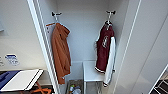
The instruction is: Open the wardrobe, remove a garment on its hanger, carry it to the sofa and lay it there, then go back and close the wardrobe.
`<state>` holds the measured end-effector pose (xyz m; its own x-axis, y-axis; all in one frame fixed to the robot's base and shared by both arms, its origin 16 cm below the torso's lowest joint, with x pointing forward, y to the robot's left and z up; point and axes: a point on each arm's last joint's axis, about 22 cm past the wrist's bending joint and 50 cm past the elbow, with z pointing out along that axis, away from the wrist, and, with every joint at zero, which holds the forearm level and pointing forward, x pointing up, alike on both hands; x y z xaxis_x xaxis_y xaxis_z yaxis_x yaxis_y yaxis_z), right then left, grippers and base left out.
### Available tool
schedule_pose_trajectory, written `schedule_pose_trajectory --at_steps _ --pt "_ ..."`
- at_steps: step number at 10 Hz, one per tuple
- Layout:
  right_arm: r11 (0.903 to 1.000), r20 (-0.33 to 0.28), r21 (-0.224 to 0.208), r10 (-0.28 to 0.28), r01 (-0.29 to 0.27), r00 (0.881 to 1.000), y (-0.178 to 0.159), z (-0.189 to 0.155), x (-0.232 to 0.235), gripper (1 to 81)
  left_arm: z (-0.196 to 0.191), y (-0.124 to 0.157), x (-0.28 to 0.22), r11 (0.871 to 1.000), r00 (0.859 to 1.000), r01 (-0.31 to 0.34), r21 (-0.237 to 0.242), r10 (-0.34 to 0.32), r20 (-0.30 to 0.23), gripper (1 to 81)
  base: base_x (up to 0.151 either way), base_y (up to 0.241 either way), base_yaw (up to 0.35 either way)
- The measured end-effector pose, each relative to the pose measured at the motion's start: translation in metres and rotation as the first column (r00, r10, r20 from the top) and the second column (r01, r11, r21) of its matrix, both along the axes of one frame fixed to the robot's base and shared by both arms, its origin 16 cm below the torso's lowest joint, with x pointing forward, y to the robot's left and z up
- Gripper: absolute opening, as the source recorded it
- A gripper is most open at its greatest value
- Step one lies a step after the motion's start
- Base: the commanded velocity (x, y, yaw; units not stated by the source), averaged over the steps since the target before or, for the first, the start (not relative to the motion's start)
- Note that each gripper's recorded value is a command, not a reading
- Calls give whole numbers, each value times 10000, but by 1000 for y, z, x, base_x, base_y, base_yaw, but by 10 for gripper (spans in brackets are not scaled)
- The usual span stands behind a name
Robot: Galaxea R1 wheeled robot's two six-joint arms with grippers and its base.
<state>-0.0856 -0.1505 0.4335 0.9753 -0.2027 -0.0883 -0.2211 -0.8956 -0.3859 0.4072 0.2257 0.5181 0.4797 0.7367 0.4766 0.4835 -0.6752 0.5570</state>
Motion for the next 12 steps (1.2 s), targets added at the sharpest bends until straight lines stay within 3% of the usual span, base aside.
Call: schedule_pose_trajectory --at_steps 3,6,7,8,9,10,11,12 --pt "10000 88 13 31 -31 10000 1 0 8 811 -12 34 -22 9978 9970 -643 162 649 -417 811 0 0 0" --pt "9999 5 8 111 -111 9999 1 -1 6 811 -32 122 -78 9843 9831 -1391 1083 1504 -1046 811 0 0 0" --pt "9999 16 19 125 -125 9999 2 -1 8 811 -38 127 -97 9844 9826 -1172 1309 1341 -1284 811 0 0 0" --pt "9998 53 61 169 -169 9998 6 0 11 811 -46 104 -110 9901 9865 -251 1384 470 -1570 811 0 0 0" --pt "9995 63 130 278 -279 9996 13 0 17 811 -54 63 -123 9838 9781 1226 1309 -974 -1840 811 0 0 0" --pt "9992 91 177 368 -369 9993 17 0 22 811 -59 24 -141 9486 9459 2877 1321 -2598 -1944 811 0 0 0" --pt "9989 116 201 423 -426 9990 20 0 24 811 -64 8 -163 8979 8992 4163 1431 -3832 -2112 811 0 0 0" --pt "9988 73 155 461 -463 9989 16 0 23 811 -69 2 -189 8279 8370 5359 1657 -4953 -2326 811 0 0 0"
